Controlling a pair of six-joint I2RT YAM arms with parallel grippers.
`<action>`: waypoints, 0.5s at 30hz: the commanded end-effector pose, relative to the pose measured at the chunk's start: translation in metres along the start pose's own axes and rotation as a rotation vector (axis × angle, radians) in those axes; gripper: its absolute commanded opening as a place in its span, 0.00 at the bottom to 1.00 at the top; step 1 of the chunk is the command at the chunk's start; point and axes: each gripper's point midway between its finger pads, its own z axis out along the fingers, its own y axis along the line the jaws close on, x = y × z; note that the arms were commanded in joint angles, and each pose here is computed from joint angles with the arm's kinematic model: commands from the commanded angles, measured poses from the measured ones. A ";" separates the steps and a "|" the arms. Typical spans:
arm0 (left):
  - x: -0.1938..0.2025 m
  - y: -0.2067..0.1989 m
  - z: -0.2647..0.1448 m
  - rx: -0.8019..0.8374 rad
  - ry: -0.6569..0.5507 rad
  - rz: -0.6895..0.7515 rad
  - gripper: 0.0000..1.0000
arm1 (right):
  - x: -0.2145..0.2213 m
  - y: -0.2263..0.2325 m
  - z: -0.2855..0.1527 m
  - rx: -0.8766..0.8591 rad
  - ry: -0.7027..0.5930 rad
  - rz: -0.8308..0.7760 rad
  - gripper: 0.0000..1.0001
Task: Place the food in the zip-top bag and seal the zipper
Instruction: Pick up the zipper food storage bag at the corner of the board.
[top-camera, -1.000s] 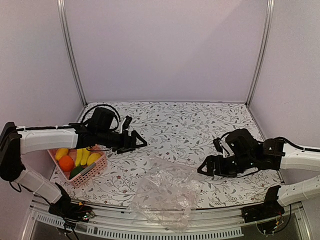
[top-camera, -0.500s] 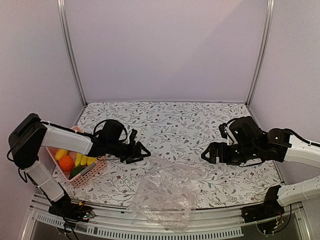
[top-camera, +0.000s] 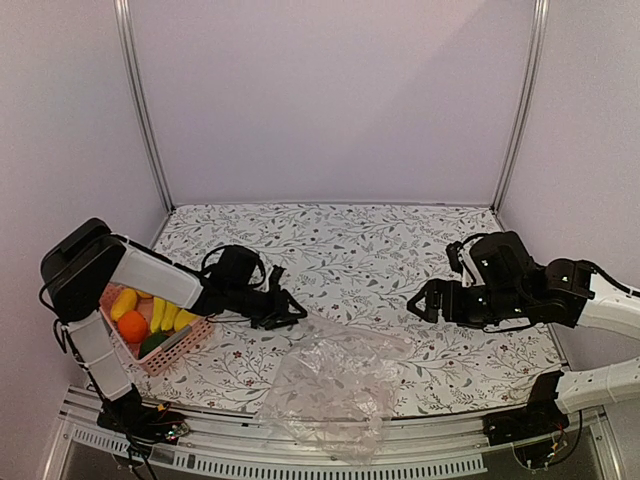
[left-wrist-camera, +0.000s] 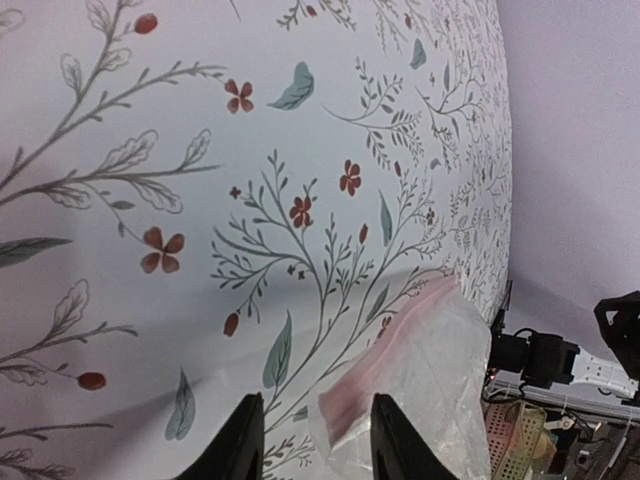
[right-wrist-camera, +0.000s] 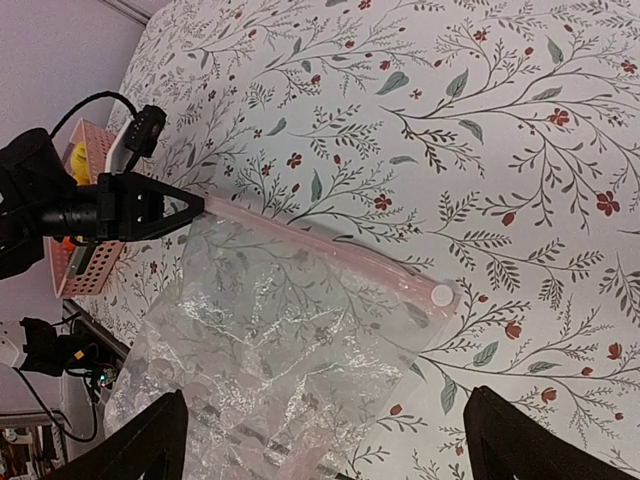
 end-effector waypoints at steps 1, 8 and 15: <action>-0.009 -0.020 0.005 0.056 -0.021 0.031 0.26 | -0.006 -0.002 0.001 0.015 -0.029 0.008 0.97; -0.032 -0.064 -0.019 0.193 -0.131 0.116 0.00 | -0.017 0.005 0.001 -0.016 -0.084 0.031 0.96; -0.045 -0.144 -0.093 0.337 -0.298 0.442 0.00 | -0.034 0.023 -0.006 -0.155 -0.201 0.077 0.97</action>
